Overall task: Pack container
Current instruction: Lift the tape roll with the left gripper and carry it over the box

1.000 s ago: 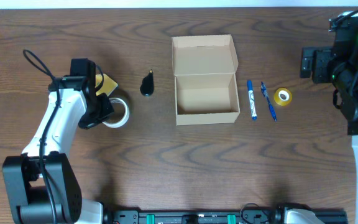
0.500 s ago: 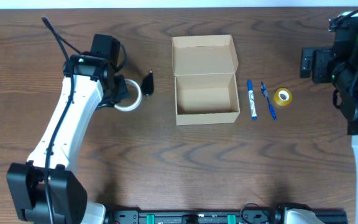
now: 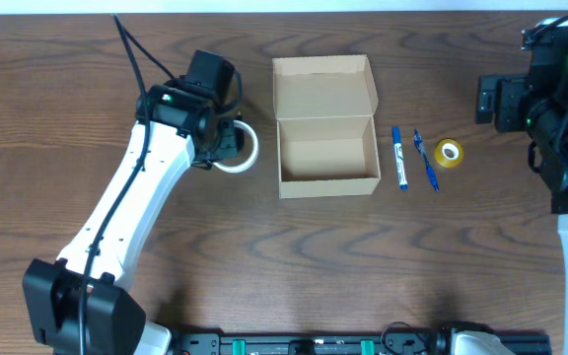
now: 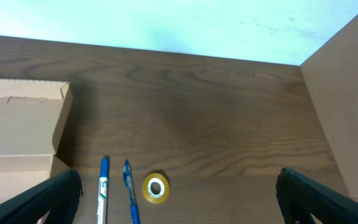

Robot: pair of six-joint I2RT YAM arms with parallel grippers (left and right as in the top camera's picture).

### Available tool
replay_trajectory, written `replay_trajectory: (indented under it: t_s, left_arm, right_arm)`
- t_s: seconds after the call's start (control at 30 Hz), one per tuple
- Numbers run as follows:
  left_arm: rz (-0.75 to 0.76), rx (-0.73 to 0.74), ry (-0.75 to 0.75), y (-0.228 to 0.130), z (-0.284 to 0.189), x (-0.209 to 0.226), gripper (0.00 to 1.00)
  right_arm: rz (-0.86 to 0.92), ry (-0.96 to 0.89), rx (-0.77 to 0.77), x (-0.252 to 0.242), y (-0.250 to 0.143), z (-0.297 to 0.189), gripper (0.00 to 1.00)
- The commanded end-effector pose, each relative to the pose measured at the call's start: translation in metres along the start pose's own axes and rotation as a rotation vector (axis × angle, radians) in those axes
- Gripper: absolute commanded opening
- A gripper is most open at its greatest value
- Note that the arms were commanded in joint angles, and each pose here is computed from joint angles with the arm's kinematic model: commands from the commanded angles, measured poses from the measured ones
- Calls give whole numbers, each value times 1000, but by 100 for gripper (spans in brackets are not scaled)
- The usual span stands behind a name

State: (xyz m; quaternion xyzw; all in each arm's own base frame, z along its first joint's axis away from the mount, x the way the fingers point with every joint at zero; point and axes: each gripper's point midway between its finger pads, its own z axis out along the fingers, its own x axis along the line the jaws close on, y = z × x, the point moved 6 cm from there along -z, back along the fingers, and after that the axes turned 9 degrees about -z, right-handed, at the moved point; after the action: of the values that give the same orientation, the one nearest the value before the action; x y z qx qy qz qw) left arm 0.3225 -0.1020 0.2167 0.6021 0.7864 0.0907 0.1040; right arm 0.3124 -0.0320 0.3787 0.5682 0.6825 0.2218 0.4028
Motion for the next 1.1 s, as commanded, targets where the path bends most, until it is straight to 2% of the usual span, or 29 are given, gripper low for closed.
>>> replay_trajectory:
  t_s: [0.0, 0.3, 0.63, 0.87, 1.07]
  left_arm:
    - [8, -45, -43, 3, -16, -13, 6]
    - [56, -117, -130, 3, -28, -50, 5]
    - [62, -14, -152, 4, 7, -70, 6]
    - [148, -35, -181, 15, -2, -103, 5]
    - [271, 33, -123, 6, 7, -126, 5]
  right_arm:
    - [-21, 11, -36, 2, 9, -8, 99]
    - [-21, 32, -44, 5, 10, -8, 99]
    - [-21, 32, -44, 5, 10, -8, 99]
    - [-21, 32, -44, 5, 10, -8, 99]
    - [-21, 32, -40, 5, 9, -8, 99]
